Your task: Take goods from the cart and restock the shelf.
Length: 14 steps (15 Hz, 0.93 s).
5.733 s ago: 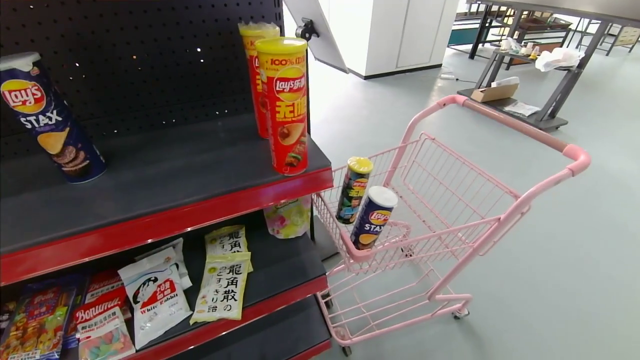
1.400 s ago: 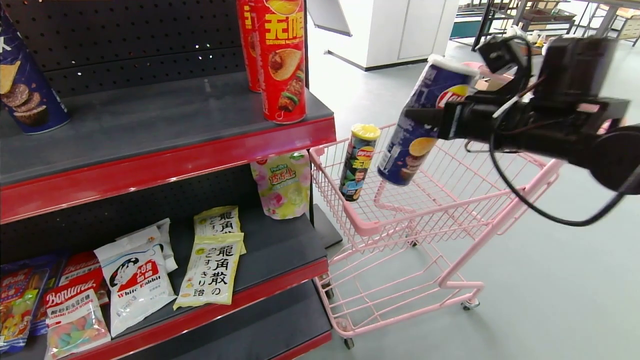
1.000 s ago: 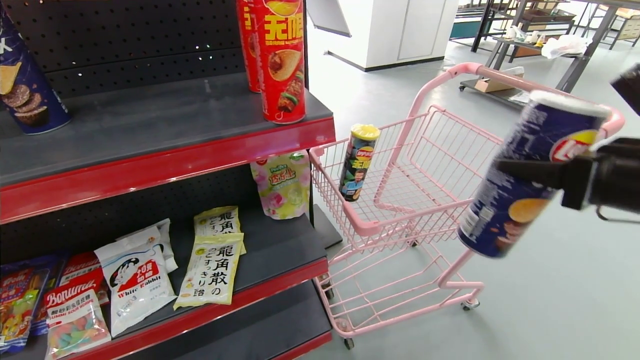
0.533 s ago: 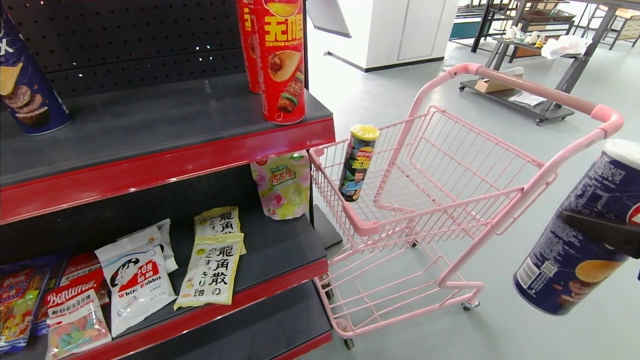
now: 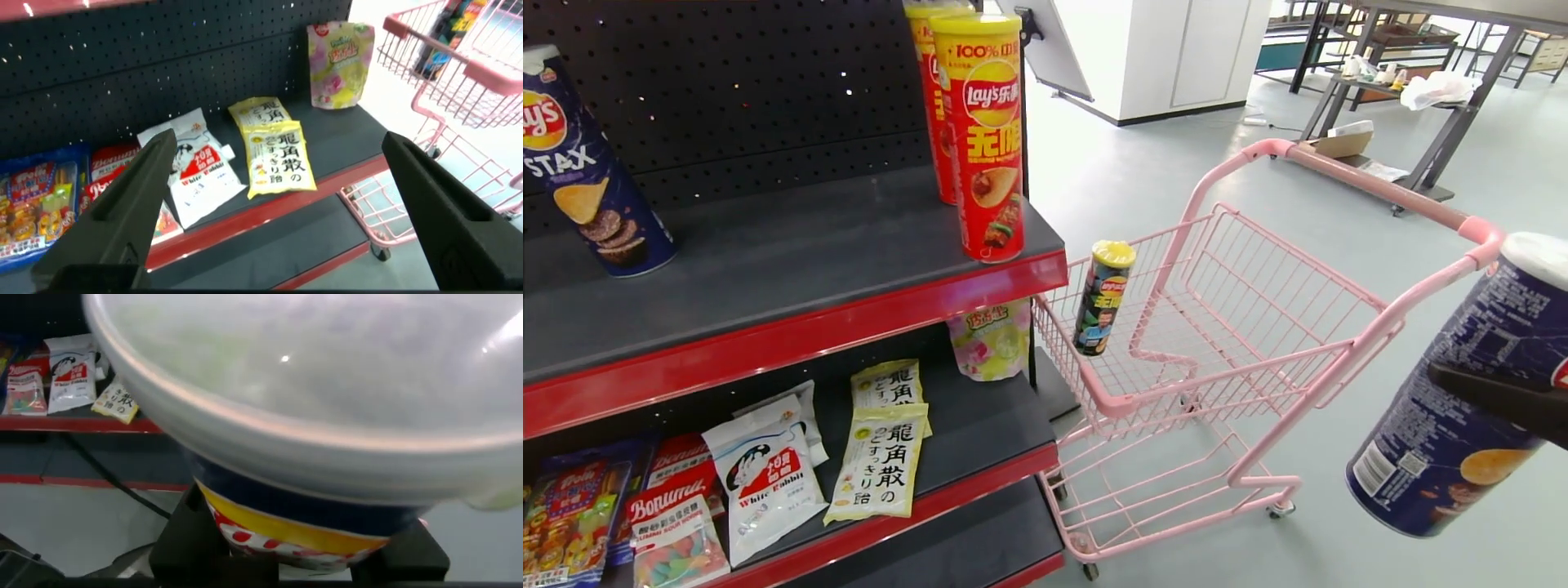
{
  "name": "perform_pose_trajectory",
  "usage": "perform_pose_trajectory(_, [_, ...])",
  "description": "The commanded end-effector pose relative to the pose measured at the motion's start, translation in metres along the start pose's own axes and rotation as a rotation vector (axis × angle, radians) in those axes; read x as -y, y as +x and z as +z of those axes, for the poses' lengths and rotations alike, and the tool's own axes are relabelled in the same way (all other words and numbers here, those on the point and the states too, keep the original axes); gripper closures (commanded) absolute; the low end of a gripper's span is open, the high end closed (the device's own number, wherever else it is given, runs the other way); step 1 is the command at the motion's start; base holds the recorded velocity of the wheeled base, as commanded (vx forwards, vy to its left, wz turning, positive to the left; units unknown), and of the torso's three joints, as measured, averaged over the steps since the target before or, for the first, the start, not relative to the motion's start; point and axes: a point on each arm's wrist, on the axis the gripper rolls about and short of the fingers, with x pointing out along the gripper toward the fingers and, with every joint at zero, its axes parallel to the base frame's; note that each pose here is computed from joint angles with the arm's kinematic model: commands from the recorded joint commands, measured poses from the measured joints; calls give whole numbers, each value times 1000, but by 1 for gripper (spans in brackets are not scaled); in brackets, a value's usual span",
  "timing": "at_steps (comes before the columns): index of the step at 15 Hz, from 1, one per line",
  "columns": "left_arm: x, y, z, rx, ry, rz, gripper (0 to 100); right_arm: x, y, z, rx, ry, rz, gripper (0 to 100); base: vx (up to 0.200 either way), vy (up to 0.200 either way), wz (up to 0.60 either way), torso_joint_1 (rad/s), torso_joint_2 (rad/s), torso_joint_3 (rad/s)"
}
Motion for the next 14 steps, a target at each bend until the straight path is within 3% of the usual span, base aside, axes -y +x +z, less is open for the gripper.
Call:
perform_pose_trajectory(1, [0,0,0,0,0,0,0,-1,7,-2,-27,-2,20,100,0,0,0,183,-540,-339])
perform_pose_trajectory(14, [0,0,0,-2,0,0,0,4,30,5,-71,4,14,100,0,0,0,214,-521,-314])
